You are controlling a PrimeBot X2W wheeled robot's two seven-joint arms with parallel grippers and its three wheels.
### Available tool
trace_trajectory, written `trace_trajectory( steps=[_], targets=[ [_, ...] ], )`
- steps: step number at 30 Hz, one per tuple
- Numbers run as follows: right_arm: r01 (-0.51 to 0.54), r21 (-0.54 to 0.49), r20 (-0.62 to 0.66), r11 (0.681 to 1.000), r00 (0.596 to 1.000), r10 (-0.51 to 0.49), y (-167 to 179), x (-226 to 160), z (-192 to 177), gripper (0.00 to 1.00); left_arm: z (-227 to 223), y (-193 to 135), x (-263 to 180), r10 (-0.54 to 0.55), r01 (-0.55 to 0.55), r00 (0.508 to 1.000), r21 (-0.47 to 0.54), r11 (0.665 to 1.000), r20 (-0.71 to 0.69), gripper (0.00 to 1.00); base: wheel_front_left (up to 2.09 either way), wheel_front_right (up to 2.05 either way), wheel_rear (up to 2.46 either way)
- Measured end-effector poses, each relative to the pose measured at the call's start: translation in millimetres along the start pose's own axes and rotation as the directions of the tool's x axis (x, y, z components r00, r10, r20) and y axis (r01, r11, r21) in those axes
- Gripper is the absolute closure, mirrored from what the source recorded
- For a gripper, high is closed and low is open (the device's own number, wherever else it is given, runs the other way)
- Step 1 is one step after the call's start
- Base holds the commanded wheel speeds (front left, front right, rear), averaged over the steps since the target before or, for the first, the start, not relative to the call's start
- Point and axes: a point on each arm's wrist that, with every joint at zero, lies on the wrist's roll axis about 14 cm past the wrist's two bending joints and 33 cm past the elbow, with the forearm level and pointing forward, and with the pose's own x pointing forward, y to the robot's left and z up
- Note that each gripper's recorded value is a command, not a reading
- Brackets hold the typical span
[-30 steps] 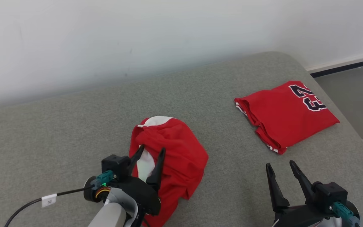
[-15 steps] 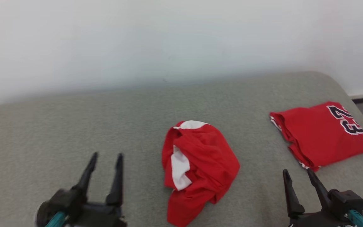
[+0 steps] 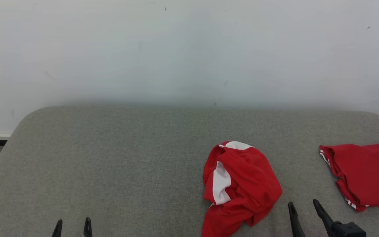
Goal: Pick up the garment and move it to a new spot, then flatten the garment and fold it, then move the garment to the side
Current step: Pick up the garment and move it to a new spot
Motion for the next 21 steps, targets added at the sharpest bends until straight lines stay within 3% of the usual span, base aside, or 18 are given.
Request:
trace_trajectory(
  steps=[7, 21],
  targets=[
    [0.010, -0.007, -0.012, 1.000, 1.000, -0.010, -2.6, -7.4, -7.2, 0.00, -22.0, -3.6, -20.6, -0.016, 0.015, 0.998, -0.009, 1.000, -0.068, 0.00, 0.00, 0.00, 0.00],
    [0.063, -0.001, -0.045, 0.998, 0.997, -0.063, -17.5, -11.7, -12.2, 0.00, -38.7, -22.8, -12.3, -0.085, 0.082, 0.989, -0.034, 0.996, -0.122, 0.00, 0.00, 0.00, 0.00]
  ],
)
